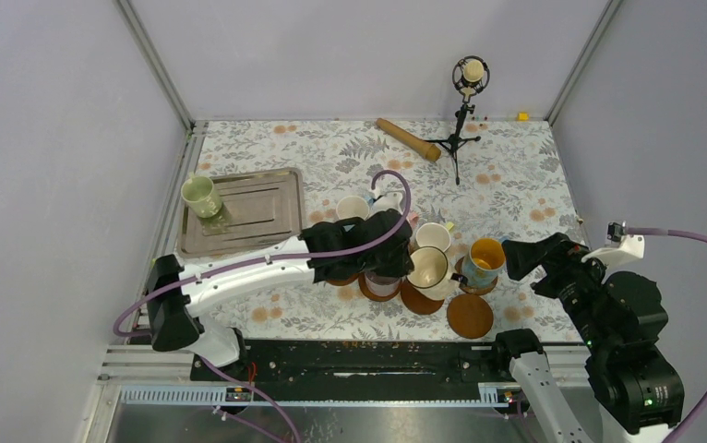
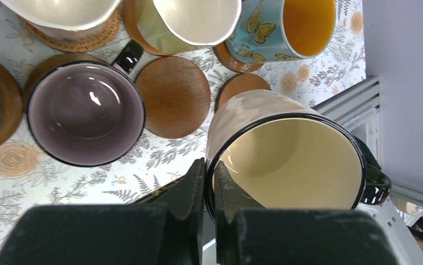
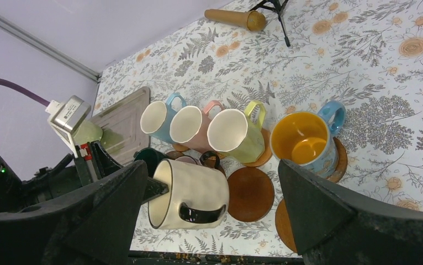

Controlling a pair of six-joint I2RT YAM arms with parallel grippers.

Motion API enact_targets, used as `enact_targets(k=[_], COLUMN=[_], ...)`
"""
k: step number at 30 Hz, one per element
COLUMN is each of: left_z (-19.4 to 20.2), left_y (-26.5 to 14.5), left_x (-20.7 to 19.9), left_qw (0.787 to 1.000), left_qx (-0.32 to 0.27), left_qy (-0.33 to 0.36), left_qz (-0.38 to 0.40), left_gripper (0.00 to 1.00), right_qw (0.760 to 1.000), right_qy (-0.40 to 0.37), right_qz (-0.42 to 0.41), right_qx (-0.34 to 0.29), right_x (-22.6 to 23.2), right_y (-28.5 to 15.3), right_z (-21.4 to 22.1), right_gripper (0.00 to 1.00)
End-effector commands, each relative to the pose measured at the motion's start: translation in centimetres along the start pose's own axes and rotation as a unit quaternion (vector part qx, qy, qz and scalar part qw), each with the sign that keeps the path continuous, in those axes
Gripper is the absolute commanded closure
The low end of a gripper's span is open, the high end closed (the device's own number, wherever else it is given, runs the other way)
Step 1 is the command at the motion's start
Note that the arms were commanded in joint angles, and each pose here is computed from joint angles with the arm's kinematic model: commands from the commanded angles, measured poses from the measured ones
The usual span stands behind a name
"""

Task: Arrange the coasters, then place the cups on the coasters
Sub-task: Place the cup on the coaster.

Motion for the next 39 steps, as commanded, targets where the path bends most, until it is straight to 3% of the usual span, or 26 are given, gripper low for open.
enact_targets(k=[1, 5, 10, 20, 39], left_z=[-1.9, -1.3, -0.2, 0.8, 4.3], left_y=[-1.3, -0.6, -0.5, 0.6, 6.3], left_x=[-4.2, -5.1, -6.3, -6.0, -8.3], left_qw=[0.991, 0.99, 0.998, 0.993, 0.994], left_qx=[-0.058, -0.043, -0.06, -0.071, -0.008], left_qy=[-0.069, -0.064, -0.011, -0.093, -0.094], left_qz=[0.101, 0.12, 0.032, -0.035, -0.057], left_gripper=[1.0, 1.0, 1.0, 1.0, 1.0], right_qw=[1.0, 1.0, 1.0, 0.999, 0.999], right_qy=[0.001, 0.001, -0.001, -0.005, 0.002], right_qz=[-0.008, -0.012, -0.017, -0.022, -0.033], right_qx=[-0.01, -0.013, -0.017, -0.029, -0.043], right_x=[0.2, 0.3, 0.5, 0.5, 0.8], right_y=[-0.9, -1.3, -1.7, -2.7, -3.5], right_z=[-0.3, -0.5, -0.6, -0.9, -1.2], right_gripper=[0.04, 0.04, 0.04, 0.04, 0.04])
Point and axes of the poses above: each gripper's point midway between its finger pads, its own y axis out along the fingers, its own x axis along the line the jaws close on, z = x × y, the point moved 9 cm from there along -y, back along the fingers, and after that the axes turned 1 degree about -y, right-handed, at the moved point
